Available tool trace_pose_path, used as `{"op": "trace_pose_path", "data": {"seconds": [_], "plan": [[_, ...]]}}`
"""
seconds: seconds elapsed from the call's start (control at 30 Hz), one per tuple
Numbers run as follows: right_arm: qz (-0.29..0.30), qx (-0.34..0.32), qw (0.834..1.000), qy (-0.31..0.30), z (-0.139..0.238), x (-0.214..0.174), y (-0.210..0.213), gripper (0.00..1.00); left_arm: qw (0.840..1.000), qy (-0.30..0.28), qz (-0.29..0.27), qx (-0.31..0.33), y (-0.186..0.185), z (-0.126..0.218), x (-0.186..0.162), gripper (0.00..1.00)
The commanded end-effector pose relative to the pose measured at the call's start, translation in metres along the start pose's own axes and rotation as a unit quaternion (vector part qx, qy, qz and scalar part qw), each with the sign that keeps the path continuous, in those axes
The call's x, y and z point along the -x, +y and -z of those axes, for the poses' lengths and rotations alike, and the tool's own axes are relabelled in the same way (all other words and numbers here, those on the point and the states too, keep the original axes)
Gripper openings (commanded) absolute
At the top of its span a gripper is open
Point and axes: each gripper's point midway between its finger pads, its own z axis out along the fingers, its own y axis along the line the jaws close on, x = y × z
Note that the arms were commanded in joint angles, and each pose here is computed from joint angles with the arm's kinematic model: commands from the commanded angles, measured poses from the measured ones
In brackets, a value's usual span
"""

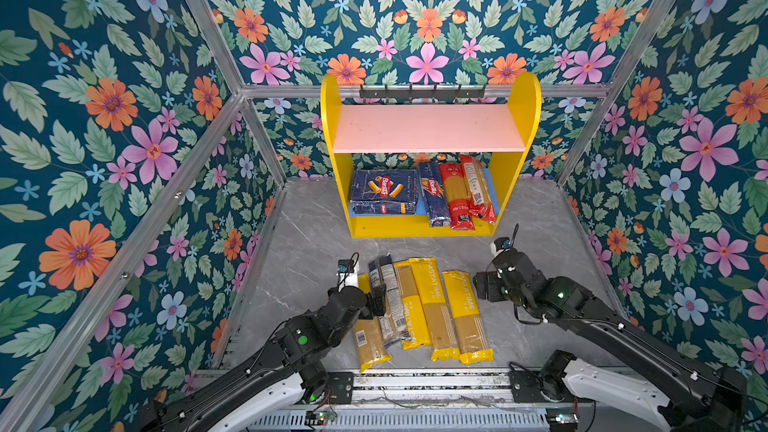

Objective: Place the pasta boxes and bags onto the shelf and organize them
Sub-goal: 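Withdraw the right gripper from the shelf back down to the yellow pile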

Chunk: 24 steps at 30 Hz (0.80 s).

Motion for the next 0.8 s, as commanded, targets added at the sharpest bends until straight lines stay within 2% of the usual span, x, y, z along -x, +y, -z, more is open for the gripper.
{"op": "trace_pose_path", "data": {"seconds": [0.0,0.2,0.4,0.63,0.77], "plan": [[-0.030,-0.035,0.999,0.016,-0.005,-0.029,-0.006,0.89,1.000,0.019,0.019,-0.012,-0.001,-0.001,-0.011,1.00],[-0.030,-0.033,0.998,0.046,-0.020,-0.079,0.009,0.92,0.996,0.054,0.037,-0.066,-0.016,-0.005,-0.034,0.98],[-0.020,-0.053,0.996,0.064,-0.024,-0.112,0.013,0.93,0.990,0.074,0.048,-0.110,-0.034,-0.006,-0.054,0.98],[-0.022,-0.054,0.995,0.076,-0.031,-0.134,0.018,0.93,0.985,0.097,0.023,-0.141,-0.059,-0.004,-0.080,0.98],[-0.023,-0.061,0.995,0.081,-0.034,-0.142,0.016,0.93,0.983,0.104,-0.014,-0.150,-0.077,0.000,-0.091,0.98]]}}
